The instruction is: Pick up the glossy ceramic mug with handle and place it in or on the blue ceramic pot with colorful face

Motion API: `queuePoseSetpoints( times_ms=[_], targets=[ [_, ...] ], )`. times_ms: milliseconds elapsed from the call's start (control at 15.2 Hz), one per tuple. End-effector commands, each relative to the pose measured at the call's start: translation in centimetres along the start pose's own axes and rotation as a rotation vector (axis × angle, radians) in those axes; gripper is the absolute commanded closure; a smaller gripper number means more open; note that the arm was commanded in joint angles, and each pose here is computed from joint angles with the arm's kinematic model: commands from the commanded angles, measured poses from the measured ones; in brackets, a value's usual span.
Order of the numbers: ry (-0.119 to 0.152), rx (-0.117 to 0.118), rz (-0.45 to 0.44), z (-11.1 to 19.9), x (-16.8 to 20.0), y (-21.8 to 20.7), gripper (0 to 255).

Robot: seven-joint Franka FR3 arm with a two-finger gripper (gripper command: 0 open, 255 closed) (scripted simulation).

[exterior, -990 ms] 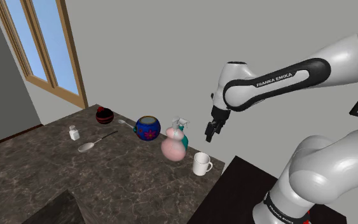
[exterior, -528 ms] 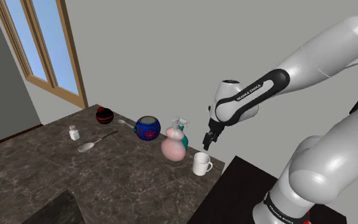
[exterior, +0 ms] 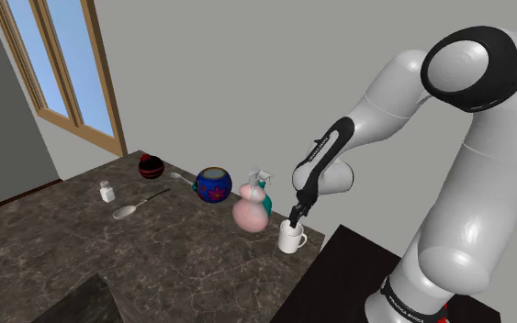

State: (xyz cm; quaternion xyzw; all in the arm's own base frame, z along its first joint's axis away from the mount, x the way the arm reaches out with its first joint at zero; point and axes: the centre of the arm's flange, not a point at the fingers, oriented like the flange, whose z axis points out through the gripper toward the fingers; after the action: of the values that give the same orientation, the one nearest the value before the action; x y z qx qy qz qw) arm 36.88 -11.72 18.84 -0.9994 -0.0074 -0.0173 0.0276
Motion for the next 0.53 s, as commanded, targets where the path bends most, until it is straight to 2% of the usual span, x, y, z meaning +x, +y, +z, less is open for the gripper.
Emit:
queuePoseSetpoints(
  times_ms=[0,462],
  targets=[
    [0.001,-0.002,0.001,1.4,0.1,0.3,0],
    [0.001,-0.002,0.001,4.4,0.1,0.3,0]
  ],
)
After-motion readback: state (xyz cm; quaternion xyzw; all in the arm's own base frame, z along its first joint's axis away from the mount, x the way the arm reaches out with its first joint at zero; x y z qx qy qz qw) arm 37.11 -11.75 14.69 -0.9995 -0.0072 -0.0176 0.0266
